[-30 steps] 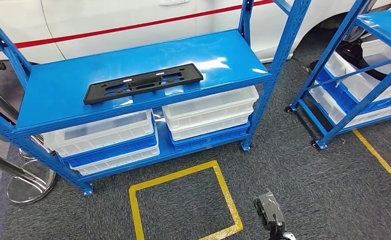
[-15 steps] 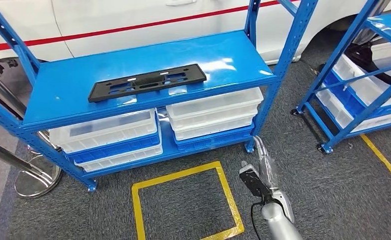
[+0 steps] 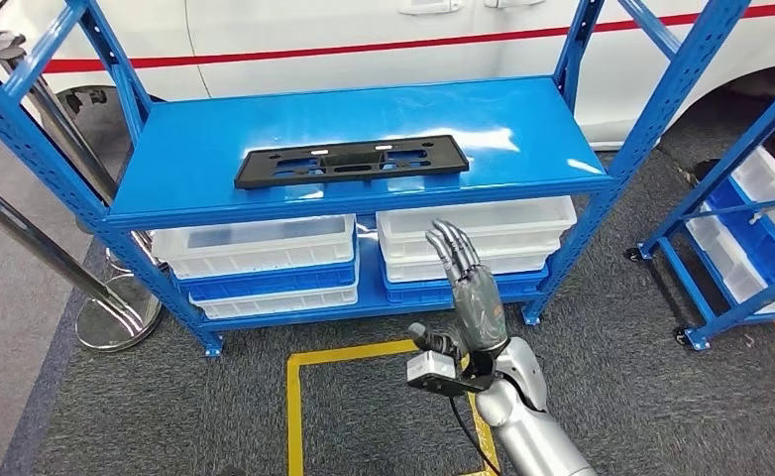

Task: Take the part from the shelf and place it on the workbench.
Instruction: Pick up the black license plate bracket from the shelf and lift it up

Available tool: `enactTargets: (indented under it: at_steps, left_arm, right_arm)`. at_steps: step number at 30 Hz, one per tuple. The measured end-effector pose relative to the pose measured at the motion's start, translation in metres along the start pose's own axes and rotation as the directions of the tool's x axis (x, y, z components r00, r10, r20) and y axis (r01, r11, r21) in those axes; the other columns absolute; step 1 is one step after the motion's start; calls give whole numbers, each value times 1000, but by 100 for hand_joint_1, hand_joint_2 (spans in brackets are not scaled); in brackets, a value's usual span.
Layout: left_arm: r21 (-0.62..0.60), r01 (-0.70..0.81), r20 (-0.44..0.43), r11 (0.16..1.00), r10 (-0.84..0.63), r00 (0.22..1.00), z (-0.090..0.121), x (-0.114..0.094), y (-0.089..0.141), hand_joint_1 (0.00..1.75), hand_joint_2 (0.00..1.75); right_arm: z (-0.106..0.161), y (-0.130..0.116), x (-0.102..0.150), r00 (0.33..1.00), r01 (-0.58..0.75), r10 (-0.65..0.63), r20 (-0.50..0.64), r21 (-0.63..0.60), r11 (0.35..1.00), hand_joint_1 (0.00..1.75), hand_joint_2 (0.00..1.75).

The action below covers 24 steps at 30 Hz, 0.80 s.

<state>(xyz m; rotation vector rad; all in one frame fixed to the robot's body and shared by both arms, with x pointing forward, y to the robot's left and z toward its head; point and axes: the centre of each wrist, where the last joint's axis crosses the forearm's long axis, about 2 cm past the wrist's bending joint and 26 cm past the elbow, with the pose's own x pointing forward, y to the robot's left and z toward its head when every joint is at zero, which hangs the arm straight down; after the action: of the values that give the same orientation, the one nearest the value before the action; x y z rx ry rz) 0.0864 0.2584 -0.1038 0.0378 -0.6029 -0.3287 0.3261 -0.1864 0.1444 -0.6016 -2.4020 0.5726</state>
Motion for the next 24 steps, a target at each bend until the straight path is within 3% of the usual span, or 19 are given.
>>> enactTargets:
  at_steps: [4, 10, 14, 15, 18, 19, 22, 24]
  left_arm:
    - [-13, 16, 8, 1000, -16, 1000, -1, 3, -1, 0, 0]
    - [-15, 17, 17, 1000, -17, 1000, -3, 7, -1, 0, 0]
    - [-14, 15, 18, 1000, -15, 1000, -3, 8, -1, 0, 0]
    - [-13, 14, 19, 1000, -14, 1000, -3, 8, -1, 0, 0]
    - [-11, 7, 20, 1000, -7, 1000, -3, 7, -1, 0, 0]
    - [-11, 4, 21, 1000, -4, 1000, -3, 7, -2, 0, 0]
    - [-11, 0, 28, 1000, 0, 1000, -4, 10, -2, 0, 0]
    - [-14, 4, 28, 1000, -4, 1000, -4, 12, -3, 0, 0]
  right_arm:
    - [-12, -1, 13, 997, -3, 7, 82, -38, 999, 0, 0]
    - [-15, -2, 18, 994, 0, 5, 110, -45, 999, 0, 0]
    - [-18, -2, 19, 996, 35, -31, 85, -40, 999, 0, 175]
    - [-19, -2, 18, 997, 63, -62, 53, -27, 998, 0, 131]
    - [-24, 2, 11, 980, 183, -178, -92, 43, 982, 0, 131]
    - [-27, 4, 6, 968, 219, -209, -141, 65, 973, 0, 175]
    - [-39, 6, -13, 949, 241, -210, -235, 114, 964, 0, 175]
    - [-48, 6, -24, 965, 140, -103, -240, 141, 980, 0, 175]
